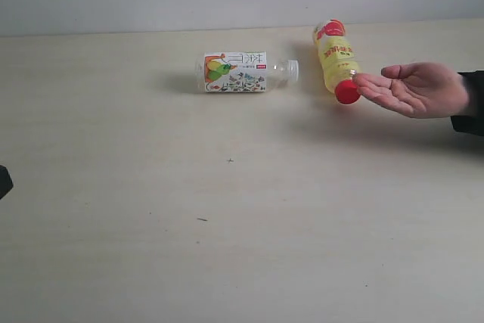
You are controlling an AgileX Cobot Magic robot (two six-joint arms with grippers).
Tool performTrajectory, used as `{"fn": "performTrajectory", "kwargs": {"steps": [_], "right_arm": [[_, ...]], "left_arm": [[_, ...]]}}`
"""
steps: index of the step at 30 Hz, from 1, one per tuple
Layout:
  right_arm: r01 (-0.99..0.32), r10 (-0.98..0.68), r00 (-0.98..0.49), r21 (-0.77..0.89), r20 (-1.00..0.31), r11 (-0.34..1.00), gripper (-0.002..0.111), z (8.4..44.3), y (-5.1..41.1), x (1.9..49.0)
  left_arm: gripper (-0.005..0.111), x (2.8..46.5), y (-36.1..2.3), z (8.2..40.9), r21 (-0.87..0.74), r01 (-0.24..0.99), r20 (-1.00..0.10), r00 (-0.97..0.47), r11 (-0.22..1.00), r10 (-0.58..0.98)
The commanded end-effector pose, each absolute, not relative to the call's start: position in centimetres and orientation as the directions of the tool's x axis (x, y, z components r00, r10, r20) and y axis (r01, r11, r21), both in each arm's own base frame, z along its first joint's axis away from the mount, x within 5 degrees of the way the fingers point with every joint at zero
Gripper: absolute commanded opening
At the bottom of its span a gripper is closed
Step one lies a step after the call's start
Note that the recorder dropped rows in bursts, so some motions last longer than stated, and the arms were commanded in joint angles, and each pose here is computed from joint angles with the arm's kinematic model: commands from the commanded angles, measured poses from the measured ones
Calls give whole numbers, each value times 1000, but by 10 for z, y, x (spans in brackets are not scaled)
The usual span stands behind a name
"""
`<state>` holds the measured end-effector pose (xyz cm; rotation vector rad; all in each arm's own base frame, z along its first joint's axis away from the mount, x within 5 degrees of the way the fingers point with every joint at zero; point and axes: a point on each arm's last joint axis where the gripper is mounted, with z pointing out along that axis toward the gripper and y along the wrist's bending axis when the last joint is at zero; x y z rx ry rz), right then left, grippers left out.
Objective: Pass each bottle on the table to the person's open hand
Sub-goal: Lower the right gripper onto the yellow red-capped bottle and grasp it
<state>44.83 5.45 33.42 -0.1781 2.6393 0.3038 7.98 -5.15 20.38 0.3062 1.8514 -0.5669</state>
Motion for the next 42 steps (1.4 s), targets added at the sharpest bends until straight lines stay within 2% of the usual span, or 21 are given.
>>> {"fn": "performTrajectory", "kwargs": {"steps": [1,5,9,11,17,28,35,38,42], "right_arm": [[-172,-72,-892,187,-445,967,12,301,55,476],[-180,-94,-911,182,-401,967,36,263,56,496],[-223,-149,-917,164,-371,961,77,234,65,508],[-242,-178,-916,141,-360,960,86,222,71,512],[-269,-241,-909,35,-340,963,86,197,92,522],[-206,-188,-944,37,-270,978,86,145,92,530],[-183,-164,-946,43,-280,982,86,136,92,533],[-179,-159,-946,44,-283,983,79,136,92,533],[-149,-129,-952,51,-279,988,57,136,92,533]], "left_arm": [[0,80,-51,203,-240,464,-936,-345,853,-75],[0,80,-51,203,-240,464,-936,-345,853,-75],[0,80,-51,203,-240,464,-936,-345,853,-75],[0,80,-51,203,-240,464,-936,-345,853,-75],[0,80,-51,203,-240,464,-936,-345,853,-75],[0,80,-51,203,-240,464,-936,-345,853,-75],[0,80,-51,203,-240,464,-936,-345,853,-75],[0,80,-51,203,-240,464,-936,-345,853,-75],[0,80,-51,203,-240,464,-936,-345,853,-75]]}}
